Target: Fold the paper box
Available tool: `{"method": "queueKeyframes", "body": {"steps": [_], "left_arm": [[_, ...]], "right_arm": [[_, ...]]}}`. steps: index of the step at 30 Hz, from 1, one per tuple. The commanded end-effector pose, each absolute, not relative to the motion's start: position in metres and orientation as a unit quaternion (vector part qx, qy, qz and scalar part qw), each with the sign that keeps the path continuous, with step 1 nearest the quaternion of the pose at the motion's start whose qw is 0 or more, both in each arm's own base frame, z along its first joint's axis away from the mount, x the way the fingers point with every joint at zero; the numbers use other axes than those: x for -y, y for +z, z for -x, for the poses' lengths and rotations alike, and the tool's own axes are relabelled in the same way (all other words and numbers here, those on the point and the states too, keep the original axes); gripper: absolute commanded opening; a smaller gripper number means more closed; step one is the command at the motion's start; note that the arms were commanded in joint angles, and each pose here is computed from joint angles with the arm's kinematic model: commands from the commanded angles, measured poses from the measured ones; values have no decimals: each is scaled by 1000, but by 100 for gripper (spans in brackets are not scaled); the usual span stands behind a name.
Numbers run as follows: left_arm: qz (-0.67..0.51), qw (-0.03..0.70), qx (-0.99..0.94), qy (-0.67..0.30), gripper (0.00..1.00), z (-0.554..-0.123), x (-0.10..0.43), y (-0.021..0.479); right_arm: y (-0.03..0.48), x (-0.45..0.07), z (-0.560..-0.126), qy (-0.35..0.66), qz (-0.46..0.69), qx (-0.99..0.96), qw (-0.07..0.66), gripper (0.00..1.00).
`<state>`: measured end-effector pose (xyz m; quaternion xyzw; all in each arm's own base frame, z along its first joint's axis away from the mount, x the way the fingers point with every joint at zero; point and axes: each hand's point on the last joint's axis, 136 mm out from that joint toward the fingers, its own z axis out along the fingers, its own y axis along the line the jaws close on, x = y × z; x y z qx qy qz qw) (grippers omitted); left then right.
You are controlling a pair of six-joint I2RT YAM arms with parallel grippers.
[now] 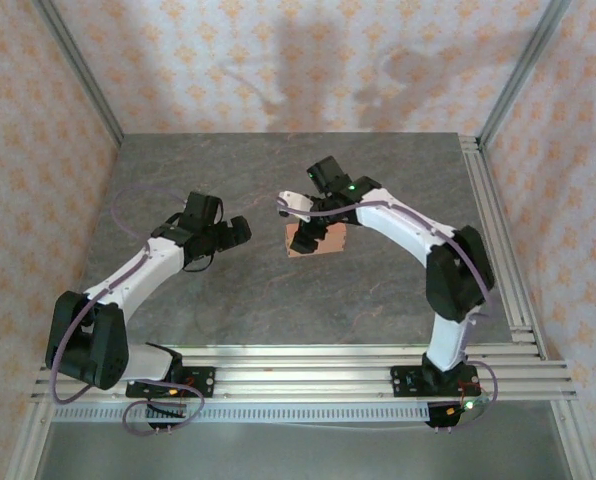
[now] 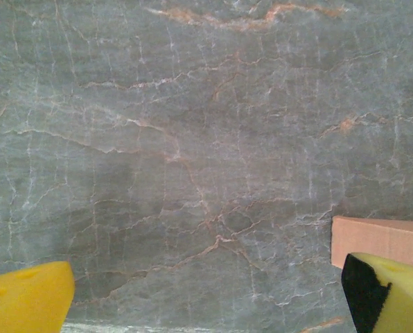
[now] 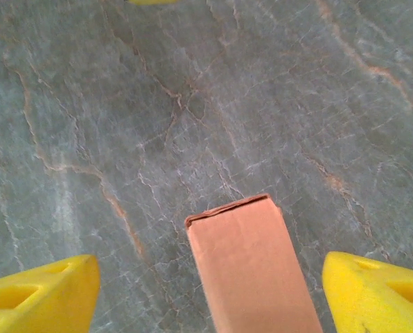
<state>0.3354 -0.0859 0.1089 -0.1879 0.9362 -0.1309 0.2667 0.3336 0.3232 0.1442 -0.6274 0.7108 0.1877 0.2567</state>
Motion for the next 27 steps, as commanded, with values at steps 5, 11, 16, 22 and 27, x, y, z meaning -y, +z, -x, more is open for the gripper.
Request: {"method": "queueKeyframes", "body": {"steps": [5,11,16,22,27], "left_arm": [[185,256,-938,-141,100,-332,89,100],[184,253,-939,-142,100,-333,90,97],[183,252,-940,-140,100,-334,89,96],[182,253,-940,-138,100,-335,89,97],[186,259,-938,-136,100,-338,88,98]], "right_arm": [[119,-319,-344,147,663,-705,201,76],[106,-312,-346,122,668,-713,174,62],[110,-309,-347,105,666,-716,183,45],[118,-298,-353,61,661,-722,194,42],[129,-294,-382,-33,631,-729,265,41]]}}
